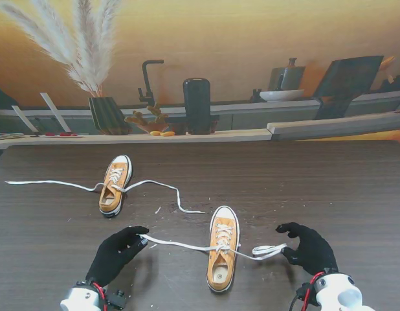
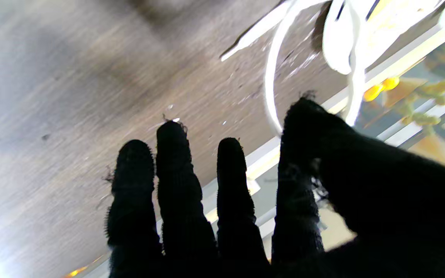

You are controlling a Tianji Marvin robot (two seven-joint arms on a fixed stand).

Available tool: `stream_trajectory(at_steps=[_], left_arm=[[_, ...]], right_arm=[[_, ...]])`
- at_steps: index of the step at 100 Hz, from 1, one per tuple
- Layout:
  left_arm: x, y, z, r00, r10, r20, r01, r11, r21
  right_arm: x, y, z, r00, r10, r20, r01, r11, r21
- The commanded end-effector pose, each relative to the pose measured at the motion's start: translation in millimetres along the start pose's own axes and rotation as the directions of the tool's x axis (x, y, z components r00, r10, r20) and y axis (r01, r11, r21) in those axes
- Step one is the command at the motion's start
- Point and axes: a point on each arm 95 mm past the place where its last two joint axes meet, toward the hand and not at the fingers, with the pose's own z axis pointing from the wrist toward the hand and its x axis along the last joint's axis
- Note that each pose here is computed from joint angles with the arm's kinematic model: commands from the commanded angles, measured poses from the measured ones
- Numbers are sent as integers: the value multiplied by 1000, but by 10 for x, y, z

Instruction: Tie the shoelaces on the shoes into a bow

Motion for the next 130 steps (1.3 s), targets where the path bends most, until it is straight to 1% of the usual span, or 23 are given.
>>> stream_trajectory(at_steps=[1, 19, 33, 53, 75, 98, 130], left_arm=[[18, 26, -4, 1000, -1, -8, 1, 1000, -25], [31, 44, -8, 1000, -6, -17, 5, 999, -37], [43, 54, -17, 1000, -7, -26, 5, 999, -43], [55, 84, -37, 999, -15, -36, 13, 999, -50], [70, 108, -47, 999, -18, -47, 15, 998, -57], [80, 130, -56, 998, -23, -50, 19, 998, -64], [95, 152, -69, 998, -24, -50, 21, 997, -71]], right_arm=[[36, 32, -24, 999, -25, -27, 26, 999, 19], [115, 38, -35, 996, -31, -87, 40, 995, 96], [178, -1, -10, 993, -29, -113, 44, 990, 133], [279, -136, 28, 991, -8, -137, 32, 984, 175], [376, -299, 49, 985, -4, -171, 43, 974, 222], [442, -450, 50, 981, 2, -195, 49, 965, 257], [502, -597, 64, 978, 4, -207, 54, 961, 272]])
